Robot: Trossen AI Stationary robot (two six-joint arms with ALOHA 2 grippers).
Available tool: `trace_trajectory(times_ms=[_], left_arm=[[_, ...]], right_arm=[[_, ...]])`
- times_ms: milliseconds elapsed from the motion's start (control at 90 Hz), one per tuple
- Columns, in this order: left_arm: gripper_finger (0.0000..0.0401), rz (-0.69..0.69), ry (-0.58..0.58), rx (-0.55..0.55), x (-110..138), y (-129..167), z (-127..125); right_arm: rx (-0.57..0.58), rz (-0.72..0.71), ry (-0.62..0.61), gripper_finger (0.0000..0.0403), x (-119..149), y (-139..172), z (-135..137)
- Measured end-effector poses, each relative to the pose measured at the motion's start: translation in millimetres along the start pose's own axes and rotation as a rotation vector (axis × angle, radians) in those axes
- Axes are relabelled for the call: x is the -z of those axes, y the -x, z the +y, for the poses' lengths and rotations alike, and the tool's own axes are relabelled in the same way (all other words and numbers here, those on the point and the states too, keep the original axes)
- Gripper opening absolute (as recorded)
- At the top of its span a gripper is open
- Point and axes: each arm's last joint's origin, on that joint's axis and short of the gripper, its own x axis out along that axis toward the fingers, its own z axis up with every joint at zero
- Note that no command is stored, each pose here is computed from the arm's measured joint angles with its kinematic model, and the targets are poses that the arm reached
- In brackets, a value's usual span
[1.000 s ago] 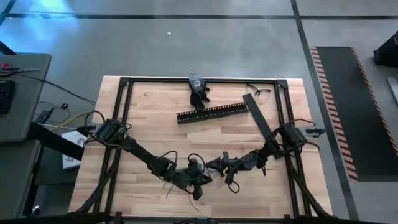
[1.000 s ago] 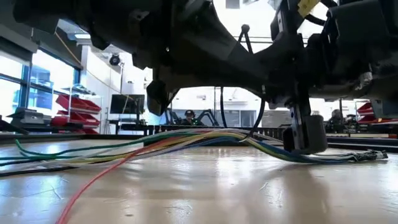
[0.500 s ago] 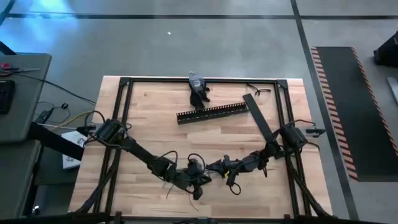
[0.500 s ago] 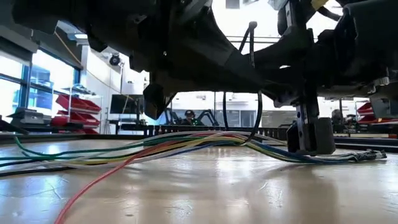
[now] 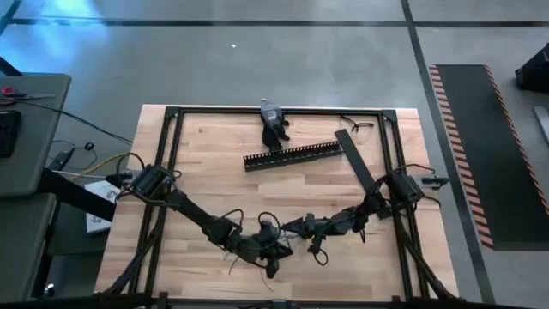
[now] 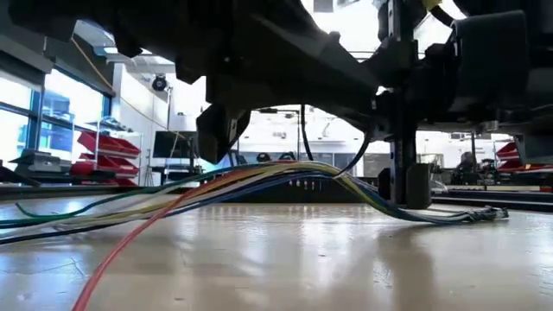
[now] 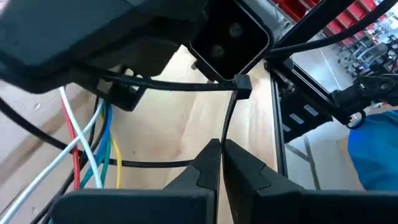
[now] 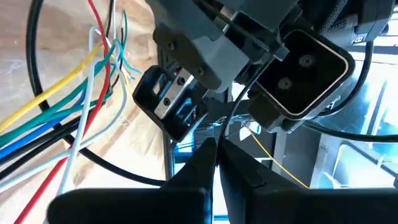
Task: Ziptie cables
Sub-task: Wrap the colored loose cables with the black zip tie
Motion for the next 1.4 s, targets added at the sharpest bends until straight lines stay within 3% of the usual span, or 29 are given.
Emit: trace_trajectory(times_ms=[267, 478, 733, 1156, 1400], left_arm=[[0.0000, -0.002, 0.053, -0.034, 7.0, 3.0, 10.9], [0.0000, -0.082, 0.106, 0.018, 12.6, 11.2, 17.7], [0.0000, -0.100, 0.110, 0.050, 11.4, 12.4, 15.6], [0.0001, -0.098, 0.116, 0.054, 11.8, 12.6, 15.0], [0.0049, -0.103, 0.135, 0.031, 13.6, 13.2, 15.7]], right_arm=[[-0.001, -0.030, -0.001, 0.0000, -8.4, 3.6, 0.1], [-0.001, -0.023, -0.001, 0.0000, -9.5, 4.2, 0.1], [-0.001, 0.007, -0.060, 0.0000, -0.3, 0.5, 0.2], [-0.002, 0.009, -0.060, 0.0000, 0.9, 0.0, 0.3], [-0.010, 0.009, -0.082, 0.0000, 0.9, 0.1, 1.2]])
